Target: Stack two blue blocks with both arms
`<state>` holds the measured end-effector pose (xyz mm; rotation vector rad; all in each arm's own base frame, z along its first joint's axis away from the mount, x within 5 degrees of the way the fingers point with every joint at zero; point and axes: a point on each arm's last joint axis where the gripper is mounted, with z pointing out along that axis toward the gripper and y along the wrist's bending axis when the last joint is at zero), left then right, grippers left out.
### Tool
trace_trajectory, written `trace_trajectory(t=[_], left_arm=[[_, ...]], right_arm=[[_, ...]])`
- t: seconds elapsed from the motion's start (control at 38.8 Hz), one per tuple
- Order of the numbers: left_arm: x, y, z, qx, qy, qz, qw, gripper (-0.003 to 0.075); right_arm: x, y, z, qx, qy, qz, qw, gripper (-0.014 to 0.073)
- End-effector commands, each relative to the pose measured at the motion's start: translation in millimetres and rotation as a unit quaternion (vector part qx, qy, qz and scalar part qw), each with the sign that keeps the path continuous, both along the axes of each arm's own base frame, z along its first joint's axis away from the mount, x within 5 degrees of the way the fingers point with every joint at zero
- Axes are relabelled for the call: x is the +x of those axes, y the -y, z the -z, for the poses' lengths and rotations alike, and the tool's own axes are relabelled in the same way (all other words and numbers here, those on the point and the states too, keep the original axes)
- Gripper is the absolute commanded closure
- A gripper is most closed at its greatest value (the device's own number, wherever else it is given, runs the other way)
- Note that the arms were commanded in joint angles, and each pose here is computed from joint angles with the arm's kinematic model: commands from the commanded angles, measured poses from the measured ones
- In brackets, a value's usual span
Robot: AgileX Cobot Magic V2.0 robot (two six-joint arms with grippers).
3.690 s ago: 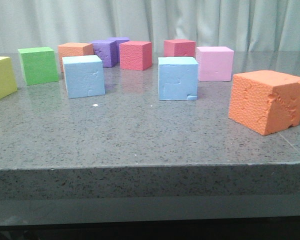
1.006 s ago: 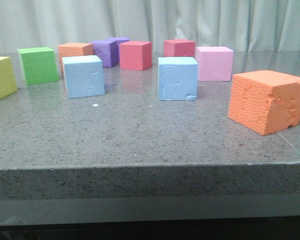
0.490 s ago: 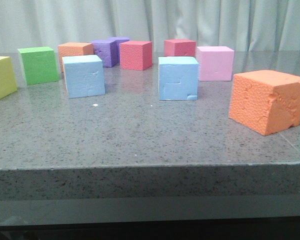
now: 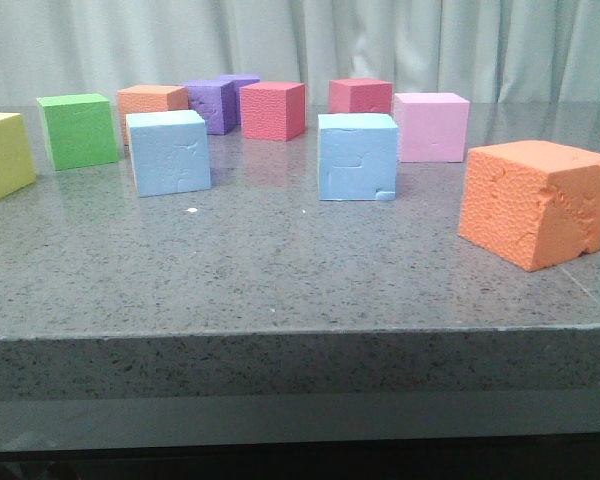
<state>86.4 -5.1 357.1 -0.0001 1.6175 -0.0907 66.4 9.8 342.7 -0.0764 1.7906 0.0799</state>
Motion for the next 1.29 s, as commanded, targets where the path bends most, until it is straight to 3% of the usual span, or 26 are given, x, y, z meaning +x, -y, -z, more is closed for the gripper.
trace_trajectory(t=[0.0,0.13,0.23,0.44,0.54,0.65,0.77,1.26], left_arm=[[0,0,-19,-0.01,0.058,-0.001,0.998,0.0077],[0,0,-19,-0.01,0.059,-0.001,0.998,0.0069],[0,0,-19,-0.01,0.059,-0.001,0.998,0.0087],[0,0,-19,-0.01,0.059,-0.001,0.998,0.0131],[0,0,-19,-0.01,0.059,-0.001,0.998,0.0149],[0,0,-19,-0.01,0.059,-0.001,0.998,0.0155],[0,0,-19,-0.01,0.059,-0.001,0.998,0.0155],[0,0,-19,-0.01,0.059,-0.001,0.998,0.0154]], right_arm=[[1,0,-20,0.013,0.063,0.003,0.998,-0.0054],[4,-3,-22,0.044,0.065,-0.011,0.997,-0.0053],[16,-6,-22,0.051,0.029,-0.028,0.998,-0.0053],[64,-12,-30,0.069,-0.05,-0.051,0.995,-0.0053],[89,-19,-34,0.056,-0.075,-0.076,0.993,-0.0053],[113,-37,-38,0.044,-0.089,-0.126,0.987,-0.0053],[138,-66,-43,0.068,-0.096,-0.175,0.978,-0.0053],[217,-151,-42,0.055,-0.124,-0.243,0.961,-0.0053]])
